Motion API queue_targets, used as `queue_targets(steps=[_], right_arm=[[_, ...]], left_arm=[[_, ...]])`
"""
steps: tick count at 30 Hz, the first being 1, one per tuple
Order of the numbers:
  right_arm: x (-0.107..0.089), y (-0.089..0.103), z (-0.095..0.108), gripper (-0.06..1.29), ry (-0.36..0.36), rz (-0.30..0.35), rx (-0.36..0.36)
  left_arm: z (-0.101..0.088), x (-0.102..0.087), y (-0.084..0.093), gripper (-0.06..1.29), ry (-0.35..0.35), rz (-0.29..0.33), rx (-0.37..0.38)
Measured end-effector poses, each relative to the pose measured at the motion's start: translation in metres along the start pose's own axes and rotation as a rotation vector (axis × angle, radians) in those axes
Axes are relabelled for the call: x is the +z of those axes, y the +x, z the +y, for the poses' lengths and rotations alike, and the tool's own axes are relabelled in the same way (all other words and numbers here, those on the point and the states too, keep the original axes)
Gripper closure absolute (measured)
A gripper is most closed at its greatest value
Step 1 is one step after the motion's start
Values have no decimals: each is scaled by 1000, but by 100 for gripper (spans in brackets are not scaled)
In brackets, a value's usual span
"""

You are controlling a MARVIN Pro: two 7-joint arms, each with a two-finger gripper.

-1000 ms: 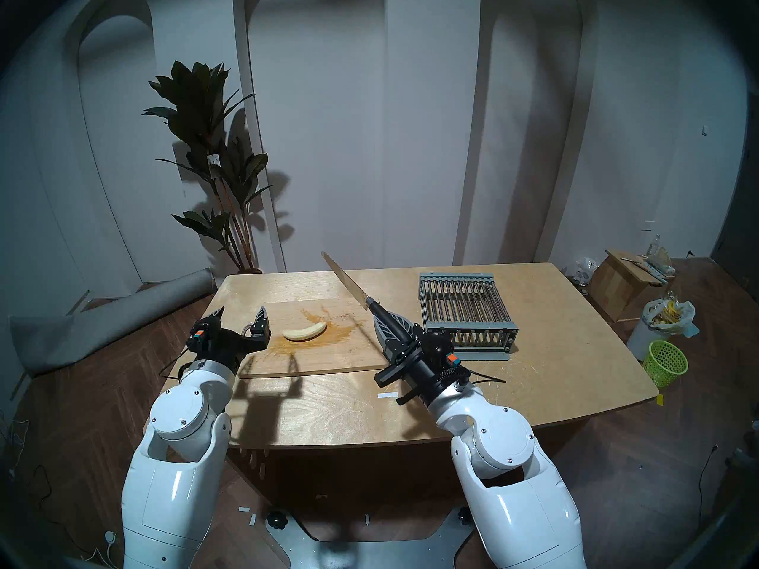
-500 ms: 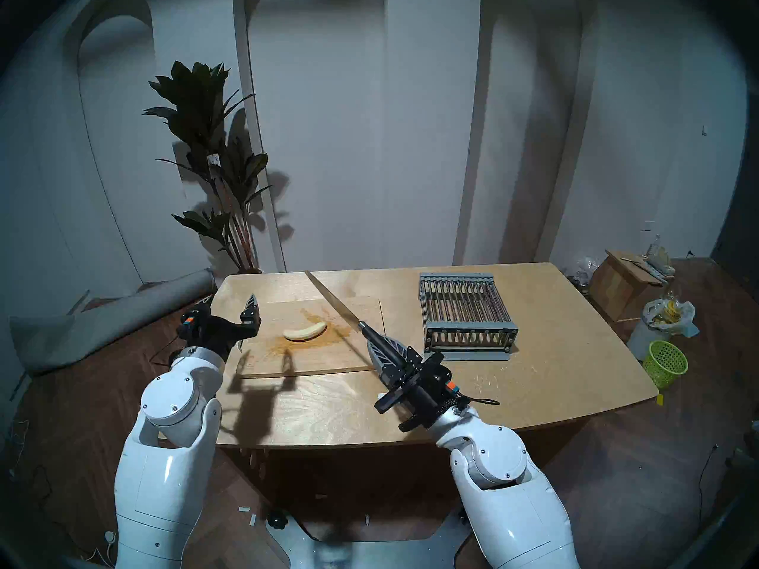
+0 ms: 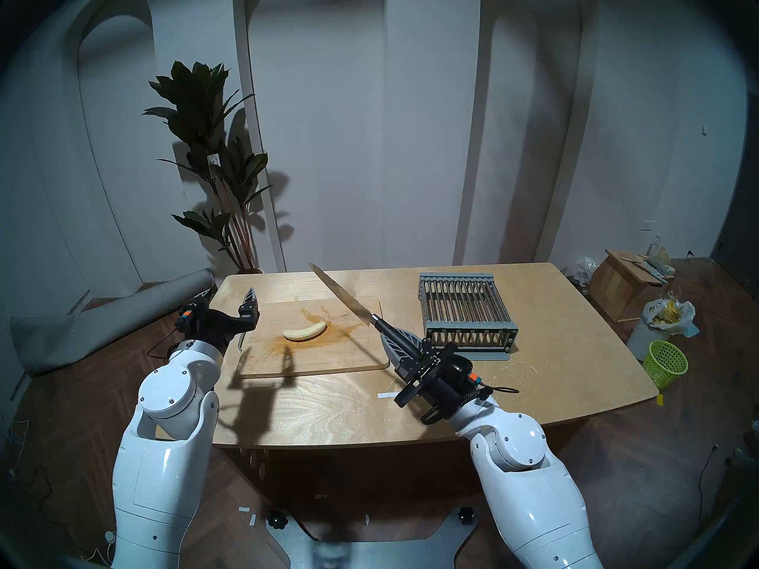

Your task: Cut the banana into four pieces on the cutting board

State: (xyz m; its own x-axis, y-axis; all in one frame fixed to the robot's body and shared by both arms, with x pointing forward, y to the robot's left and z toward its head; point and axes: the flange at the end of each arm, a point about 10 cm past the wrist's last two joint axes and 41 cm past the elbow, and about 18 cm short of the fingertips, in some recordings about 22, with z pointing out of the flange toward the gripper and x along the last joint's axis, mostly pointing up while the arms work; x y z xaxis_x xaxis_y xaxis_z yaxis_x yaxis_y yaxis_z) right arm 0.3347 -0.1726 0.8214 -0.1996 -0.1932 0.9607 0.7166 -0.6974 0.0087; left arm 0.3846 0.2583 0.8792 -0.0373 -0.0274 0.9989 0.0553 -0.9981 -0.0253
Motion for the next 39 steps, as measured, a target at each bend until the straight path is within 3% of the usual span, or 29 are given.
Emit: queue_targets(steps=[8,18,29,39], right_arm=[[-2,-1,-3,95,-55,-30,6],[34,-21,-58,95,-44,-40,30],[61,-52,-107,95,-60,-65,51],[72,-64,-127,95,-118,-30,22]], left_arm=[[0,1,0,-2,-2,1,1],[0,1,0,-2,-4,1,1],[0,1,0,-2,-5,1,2],[0,1,0,-2,-4,1,2]])
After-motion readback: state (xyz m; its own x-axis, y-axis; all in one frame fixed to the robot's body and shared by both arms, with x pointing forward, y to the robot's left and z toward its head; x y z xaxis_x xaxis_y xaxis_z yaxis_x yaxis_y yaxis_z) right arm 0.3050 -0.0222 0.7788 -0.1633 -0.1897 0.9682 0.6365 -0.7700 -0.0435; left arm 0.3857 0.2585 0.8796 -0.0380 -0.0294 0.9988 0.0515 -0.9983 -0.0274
